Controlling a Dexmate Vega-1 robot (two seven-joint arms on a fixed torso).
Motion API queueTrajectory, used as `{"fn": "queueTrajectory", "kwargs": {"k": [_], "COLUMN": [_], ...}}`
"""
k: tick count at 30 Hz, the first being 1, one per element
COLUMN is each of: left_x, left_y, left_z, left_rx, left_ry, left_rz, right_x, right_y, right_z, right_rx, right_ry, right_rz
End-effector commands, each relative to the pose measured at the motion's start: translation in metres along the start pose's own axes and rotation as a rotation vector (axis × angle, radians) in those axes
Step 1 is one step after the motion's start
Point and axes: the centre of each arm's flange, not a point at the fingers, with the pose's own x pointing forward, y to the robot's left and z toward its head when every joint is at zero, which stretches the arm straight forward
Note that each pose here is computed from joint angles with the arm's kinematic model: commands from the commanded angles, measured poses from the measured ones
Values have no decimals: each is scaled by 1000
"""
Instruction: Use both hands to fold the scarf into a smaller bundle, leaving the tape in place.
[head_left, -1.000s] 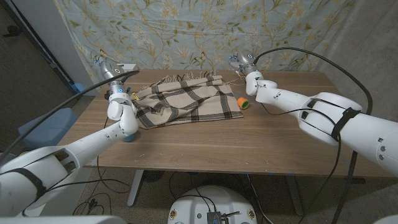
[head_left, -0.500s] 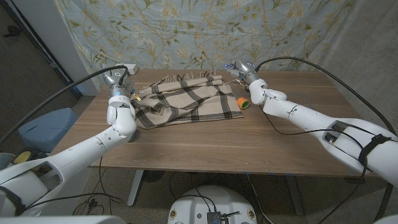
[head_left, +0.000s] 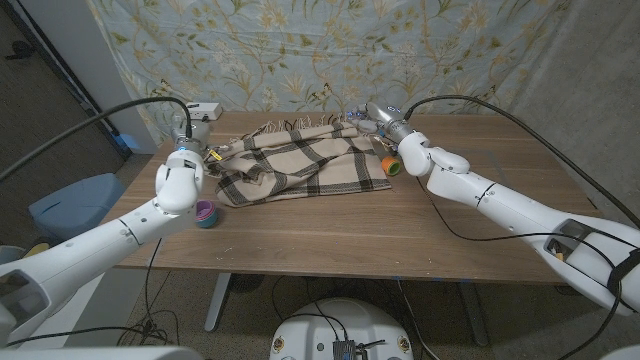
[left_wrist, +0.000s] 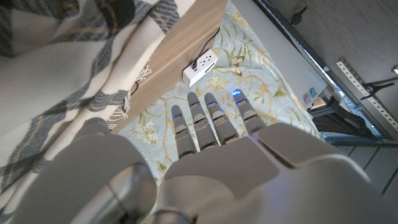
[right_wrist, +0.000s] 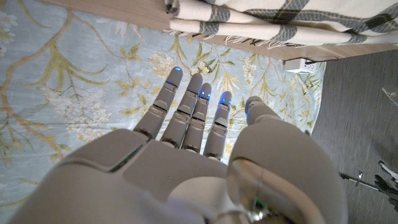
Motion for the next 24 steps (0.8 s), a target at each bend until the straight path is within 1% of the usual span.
{"fn": "queueTrajectory", "kwargs": {"k": [1, 2, 3, 5, 7, 9, 12, 16, 22, 24], "left_x": [-15, -15, -16, -18, -19, -20, -21, -22, -22, -22], "left_y": [1, 1, 1, 1, 0, 0, 0, -1, -2, -3], "left_z": [-10, -10, -11, -11, -11, -10, -8, -4, 7, 11], "left_rx": [-53, -54, -54, -45, -45, -27, -8, 44, 95, 103], "left_ry": [-157, -158, -167, -177, -198, -205, -215, -223, -263, -278], "left_rz": [-221, -222, -255, -271, -298, -325, -343, -339, -346, -361], "right_x": [-16, -16, -18, -19, -21, -23, -26, -29, -32, -32], "right_y": [17, 17, 19, 20, 21, 21, 22, 23, 24, 24], "right_z": [18, 18, 21, 22, 24, 26, 28, 32, 36, 37], "right_rx": [-4, -4, -3, -1, 3, 2, 5, 7, 6, 8], "right_ry": [-18, -18, -19, -18, -15, -11, -4, 3, 8, 9], "right_rz": [124, 124, 125, 127, 127, 128, 127, 129, 130, 128]}}
